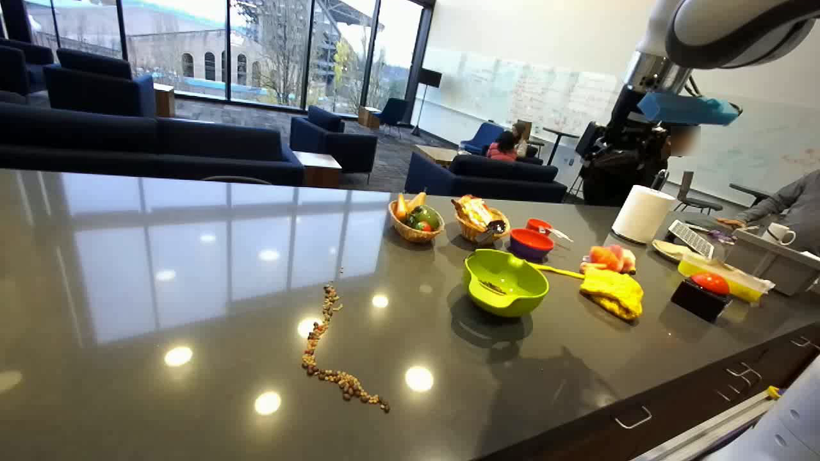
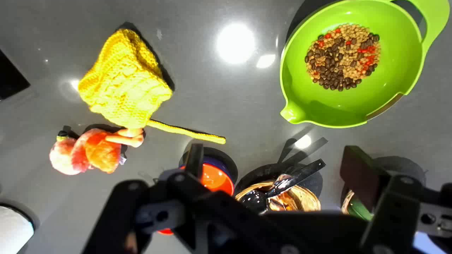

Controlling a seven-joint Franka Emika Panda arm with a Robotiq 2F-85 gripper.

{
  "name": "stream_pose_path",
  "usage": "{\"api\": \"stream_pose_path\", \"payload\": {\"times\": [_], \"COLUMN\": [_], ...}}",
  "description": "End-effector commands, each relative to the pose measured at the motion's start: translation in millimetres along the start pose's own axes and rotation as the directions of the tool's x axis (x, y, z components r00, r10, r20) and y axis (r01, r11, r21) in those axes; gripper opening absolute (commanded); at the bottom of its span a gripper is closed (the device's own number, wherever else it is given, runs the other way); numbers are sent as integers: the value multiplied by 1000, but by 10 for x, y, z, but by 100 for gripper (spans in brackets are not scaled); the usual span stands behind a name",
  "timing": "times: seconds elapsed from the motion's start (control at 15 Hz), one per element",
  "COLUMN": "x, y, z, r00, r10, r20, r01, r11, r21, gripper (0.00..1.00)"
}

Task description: Put the flamingo in the orange bowl

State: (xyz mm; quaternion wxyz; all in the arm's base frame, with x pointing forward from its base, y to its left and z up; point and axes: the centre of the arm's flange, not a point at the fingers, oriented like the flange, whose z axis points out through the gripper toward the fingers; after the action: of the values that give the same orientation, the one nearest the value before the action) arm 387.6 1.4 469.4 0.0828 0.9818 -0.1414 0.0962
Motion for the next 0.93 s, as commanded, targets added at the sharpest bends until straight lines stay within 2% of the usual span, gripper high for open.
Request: {"api": "stream_pose_path", "payload": {"times": [0.0,0.87], "x": [0,79], "y": [0,23], "z": [1,107], "r00": [1000,1000], "r10": [0,5], "r20": [0,6], "r01": [0,-5], "r11": [1000,1000], "r21": [0,-6], "gripper": [100,100]}}
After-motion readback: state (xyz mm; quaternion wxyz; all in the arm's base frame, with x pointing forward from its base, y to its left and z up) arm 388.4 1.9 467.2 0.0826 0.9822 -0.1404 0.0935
